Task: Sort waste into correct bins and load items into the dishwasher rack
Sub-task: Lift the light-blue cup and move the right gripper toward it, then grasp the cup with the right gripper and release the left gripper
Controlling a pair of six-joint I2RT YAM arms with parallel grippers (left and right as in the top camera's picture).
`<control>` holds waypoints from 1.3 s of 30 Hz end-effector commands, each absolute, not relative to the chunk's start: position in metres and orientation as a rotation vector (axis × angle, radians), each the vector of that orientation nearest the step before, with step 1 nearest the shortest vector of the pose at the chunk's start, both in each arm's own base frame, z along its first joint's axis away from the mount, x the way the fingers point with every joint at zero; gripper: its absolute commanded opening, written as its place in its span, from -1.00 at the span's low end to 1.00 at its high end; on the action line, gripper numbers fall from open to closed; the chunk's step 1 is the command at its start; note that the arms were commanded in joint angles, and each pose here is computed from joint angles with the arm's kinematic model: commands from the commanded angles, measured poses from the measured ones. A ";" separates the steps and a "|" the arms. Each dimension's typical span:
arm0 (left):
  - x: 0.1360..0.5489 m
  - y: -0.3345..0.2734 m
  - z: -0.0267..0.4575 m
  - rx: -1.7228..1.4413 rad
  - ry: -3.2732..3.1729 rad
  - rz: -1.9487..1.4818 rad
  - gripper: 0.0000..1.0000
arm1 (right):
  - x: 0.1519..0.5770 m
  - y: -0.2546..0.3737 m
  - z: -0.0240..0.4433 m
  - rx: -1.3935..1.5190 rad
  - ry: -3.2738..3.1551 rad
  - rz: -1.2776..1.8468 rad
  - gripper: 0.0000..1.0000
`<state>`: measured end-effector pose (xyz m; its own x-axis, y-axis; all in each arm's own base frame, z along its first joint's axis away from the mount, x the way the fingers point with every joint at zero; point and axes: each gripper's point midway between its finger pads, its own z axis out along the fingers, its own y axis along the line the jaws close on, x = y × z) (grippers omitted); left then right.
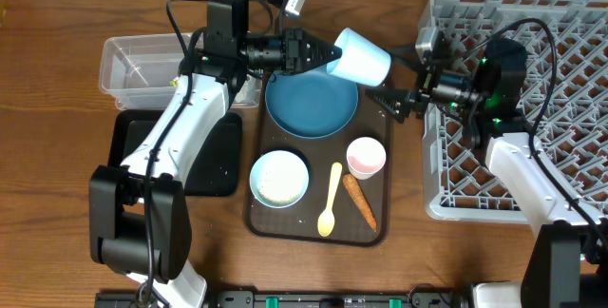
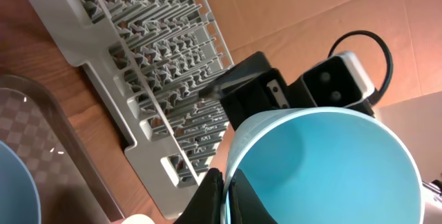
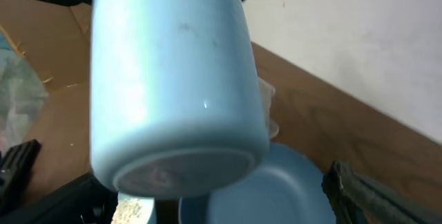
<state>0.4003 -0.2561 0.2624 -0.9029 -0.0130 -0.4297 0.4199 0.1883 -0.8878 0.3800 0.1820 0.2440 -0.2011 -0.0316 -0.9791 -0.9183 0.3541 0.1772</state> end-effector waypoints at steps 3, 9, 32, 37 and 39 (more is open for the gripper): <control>0.403 -0.256 0.265 0.368 2.129 -1.765 -0.88 | 0.371 0.194 0.258 -0.963 1.459 1.073 0.89; 0.404 -0.256 0.265 0.320 2.153 -1.791 -0.88 | 0.364 0.198 0.266 -1.013 1.396 1.080 0.88; 0.404 -0.256 0.265 0.247 2.190 -1.829 -0.88 | 0.361 0.209 0.284 -1.069 1.271 1.015 0.43; 0.404 -0.256 0.265 0.247 2.190 -1.829 -0.88 | 0.362 0.209 0.284 -1.065 1.273 1.012 0.25; 0.404 -0.256 0.265 0.247 2.190 -1.829 -0.88 | 0.363 0.208 0.284 -1.058 1.277 1.005 0.19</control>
<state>0.3987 -0.2566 0.2643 -0.9469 -0.0276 -0.3203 0.3110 0.1740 -0.9343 0.3691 0.2008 0.2790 0.0279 -0.0081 -0.9996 -0.9621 0.2710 -0.0290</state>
